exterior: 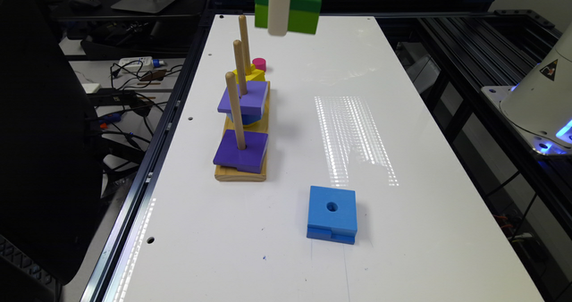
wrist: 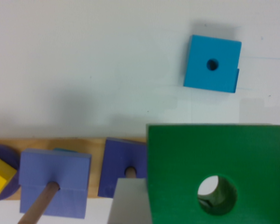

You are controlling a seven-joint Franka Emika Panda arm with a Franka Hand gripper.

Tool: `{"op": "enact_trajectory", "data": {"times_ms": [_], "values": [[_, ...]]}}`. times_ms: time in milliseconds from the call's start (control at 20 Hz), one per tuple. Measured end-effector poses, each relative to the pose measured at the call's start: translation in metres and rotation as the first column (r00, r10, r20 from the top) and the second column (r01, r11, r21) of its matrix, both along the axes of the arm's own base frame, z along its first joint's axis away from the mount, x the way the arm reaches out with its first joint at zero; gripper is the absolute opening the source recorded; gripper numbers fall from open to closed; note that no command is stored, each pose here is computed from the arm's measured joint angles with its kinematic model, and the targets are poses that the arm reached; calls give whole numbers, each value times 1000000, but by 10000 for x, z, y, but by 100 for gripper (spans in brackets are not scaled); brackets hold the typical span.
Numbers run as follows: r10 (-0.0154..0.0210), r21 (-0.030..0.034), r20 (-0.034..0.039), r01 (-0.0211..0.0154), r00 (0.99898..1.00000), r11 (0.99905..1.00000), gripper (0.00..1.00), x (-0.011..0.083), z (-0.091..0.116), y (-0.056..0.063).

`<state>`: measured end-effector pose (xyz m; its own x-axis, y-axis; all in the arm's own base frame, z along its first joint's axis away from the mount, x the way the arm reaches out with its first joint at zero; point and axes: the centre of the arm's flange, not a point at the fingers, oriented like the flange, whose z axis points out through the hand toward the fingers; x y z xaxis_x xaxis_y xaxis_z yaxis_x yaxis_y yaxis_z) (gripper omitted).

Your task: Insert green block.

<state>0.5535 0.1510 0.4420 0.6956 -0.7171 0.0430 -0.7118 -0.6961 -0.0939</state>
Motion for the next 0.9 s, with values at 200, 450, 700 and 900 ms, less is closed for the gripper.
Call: {"op": "enact_trajectory", "data": {"times_ms": [200,450,700,900], "values": [[-370,1120,1415,368,999999,999999,0,76,-142,-46],[-224,2597,3745,215,999993,999997,0,158,-310,-99],[718,3637,6732,-742,999977,999993,0,227,-460,-147],[934,4848,9263,-979,999957,999988,0,270,-559,-181]]}}
